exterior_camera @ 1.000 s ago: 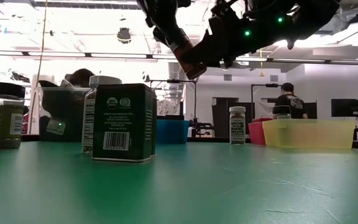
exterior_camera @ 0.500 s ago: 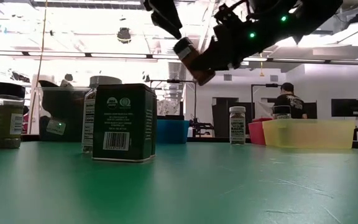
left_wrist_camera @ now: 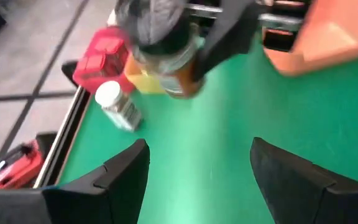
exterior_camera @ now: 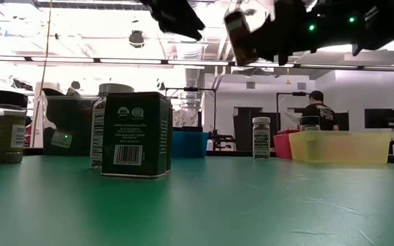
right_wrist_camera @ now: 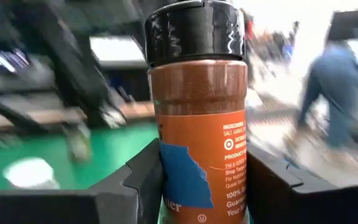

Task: Sort spices by type
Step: Put the black seasoning from the middle left into the yellow bin

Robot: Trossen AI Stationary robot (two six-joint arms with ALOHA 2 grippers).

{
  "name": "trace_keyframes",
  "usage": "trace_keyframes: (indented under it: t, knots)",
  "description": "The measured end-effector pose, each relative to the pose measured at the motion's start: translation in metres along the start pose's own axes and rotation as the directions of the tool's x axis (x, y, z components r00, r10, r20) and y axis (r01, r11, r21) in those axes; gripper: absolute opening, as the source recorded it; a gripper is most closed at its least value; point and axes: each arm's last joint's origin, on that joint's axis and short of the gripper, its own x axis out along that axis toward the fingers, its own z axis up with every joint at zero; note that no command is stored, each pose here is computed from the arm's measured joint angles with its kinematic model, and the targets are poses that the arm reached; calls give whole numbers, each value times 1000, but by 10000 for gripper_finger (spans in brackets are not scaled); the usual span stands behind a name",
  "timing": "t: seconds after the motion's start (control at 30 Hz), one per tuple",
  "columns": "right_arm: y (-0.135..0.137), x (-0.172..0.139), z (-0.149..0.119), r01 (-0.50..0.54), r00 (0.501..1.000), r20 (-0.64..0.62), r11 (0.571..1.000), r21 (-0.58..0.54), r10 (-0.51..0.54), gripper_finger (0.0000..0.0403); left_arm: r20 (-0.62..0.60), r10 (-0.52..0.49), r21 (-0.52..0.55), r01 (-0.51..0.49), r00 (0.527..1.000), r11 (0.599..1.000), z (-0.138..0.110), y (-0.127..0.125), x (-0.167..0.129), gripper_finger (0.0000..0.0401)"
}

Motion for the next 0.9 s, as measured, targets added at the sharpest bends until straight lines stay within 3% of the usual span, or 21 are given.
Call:
trace_keyframes:
  t: [0.13,0.27,0.67,0.9]
  knots:
    - [5,5,-3,-79,992,98,997,23,76,207,87,12,-26,-10,996,1000,-24,-7,22,264]
    - [12,12,-7,-118,976,189,993,28,111,212,128,16,-54,-9,992,998,-31,-11,41,264]
    - [21,21,-8,-138,960,248,990,-3,134,215,190,14,-92,4,982,996,-33,-15,64,276]
    - [22,20,-8,-148,958,248,989,3,142,215,291,5,-85,20,957,996,-24,-16,66,276]
